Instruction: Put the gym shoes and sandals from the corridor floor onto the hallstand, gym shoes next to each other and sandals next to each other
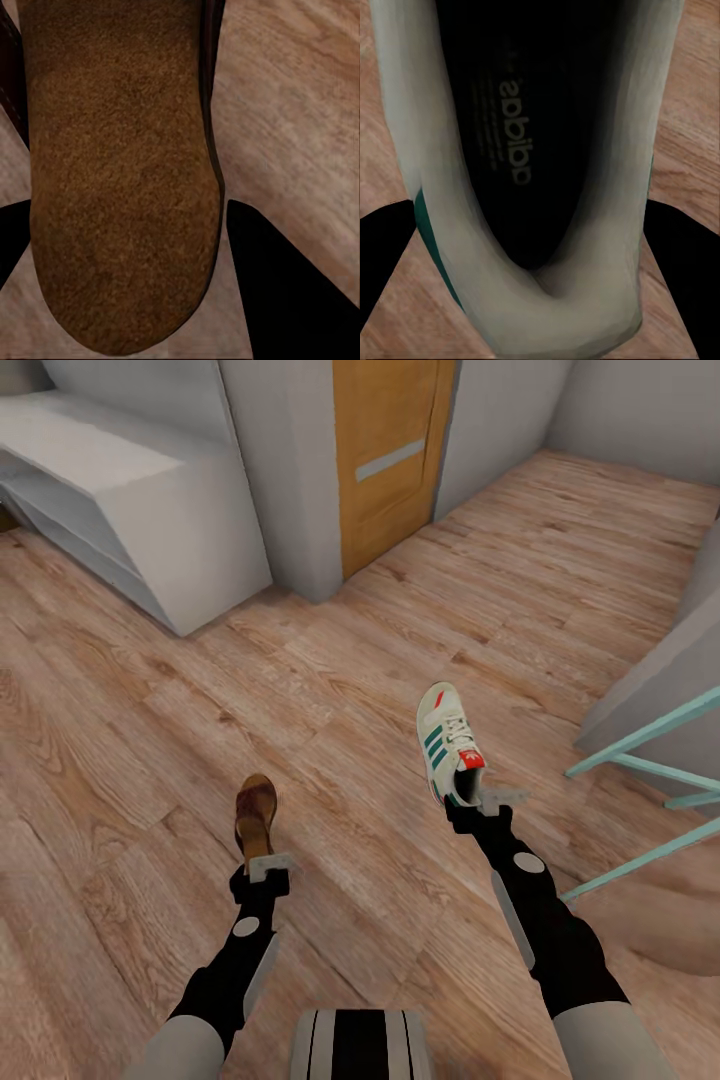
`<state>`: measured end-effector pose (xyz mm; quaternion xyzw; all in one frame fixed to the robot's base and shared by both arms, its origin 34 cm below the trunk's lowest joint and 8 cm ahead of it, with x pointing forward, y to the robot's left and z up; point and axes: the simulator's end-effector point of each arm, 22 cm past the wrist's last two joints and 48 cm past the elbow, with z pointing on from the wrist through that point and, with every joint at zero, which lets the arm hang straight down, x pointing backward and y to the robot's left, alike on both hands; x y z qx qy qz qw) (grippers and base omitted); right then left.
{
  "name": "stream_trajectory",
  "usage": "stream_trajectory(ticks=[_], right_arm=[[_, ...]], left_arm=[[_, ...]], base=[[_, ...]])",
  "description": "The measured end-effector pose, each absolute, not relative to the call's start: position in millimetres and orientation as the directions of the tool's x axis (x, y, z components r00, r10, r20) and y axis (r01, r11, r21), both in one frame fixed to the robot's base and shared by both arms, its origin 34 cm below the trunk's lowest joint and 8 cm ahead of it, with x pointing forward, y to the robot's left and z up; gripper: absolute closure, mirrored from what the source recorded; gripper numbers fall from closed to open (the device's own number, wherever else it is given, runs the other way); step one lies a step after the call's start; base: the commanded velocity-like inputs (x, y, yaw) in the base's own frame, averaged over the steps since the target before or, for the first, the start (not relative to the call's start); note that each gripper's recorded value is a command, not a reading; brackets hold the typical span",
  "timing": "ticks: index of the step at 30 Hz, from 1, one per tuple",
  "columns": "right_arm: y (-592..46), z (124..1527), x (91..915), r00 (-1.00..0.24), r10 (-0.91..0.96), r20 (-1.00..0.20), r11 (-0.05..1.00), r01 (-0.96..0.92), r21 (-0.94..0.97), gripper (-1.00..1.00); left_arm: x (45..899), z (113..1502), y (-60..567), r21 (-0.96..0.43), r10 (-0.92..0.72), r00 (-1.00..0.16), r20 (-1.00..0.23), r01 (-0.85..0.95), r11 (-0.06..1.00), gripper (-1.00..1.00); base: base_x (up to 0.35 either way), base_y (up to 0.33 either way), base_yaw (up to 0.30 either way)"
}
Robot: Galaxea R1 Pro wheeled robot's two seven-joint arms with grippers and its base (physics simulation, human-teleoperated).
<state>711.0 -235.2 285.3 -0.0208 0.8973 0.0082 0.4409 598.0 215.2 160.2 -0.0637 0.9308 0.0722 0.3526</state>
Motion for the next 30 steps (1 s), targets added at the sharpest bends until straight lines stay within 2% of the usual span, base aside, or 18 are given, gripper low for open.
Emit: stream_trajectory(ticks=[12, 21, 30], right_arm=[[-235.0, 284.9, 710.8, -0.611, -0.029, -0.791, 0.999, -0.044, -0.003, 1.00], [-234.6, 285.7, 710.5, -0.611, -0.031, -0.791, 0.999, -0.045, -0.004, 1.00], [-235.6, 283.7, 703.3, -0.617, -0.033, -0.787, 0.999, -0.044, -0.007, 1.00]], left_arm=[[597.9, 159.9, 215.8, 0.090, -0.067, -0.745, -0.664, -0.168, 0.982, 1.00], [607.3, 166.2, 228.3, 0.113, -0.052, -0.764, -0.643, -0.163, 0.980, 1.00], [650.3, 213.5, 250.9, 0.127, -0.040, -0.712, -0.701, -0.180, 0.975, 1.00]], base=[[-0.234, 0.225, 0.002], [-0.212, 0.247, 0.168], [-0.160, 0.212, 0.053]])
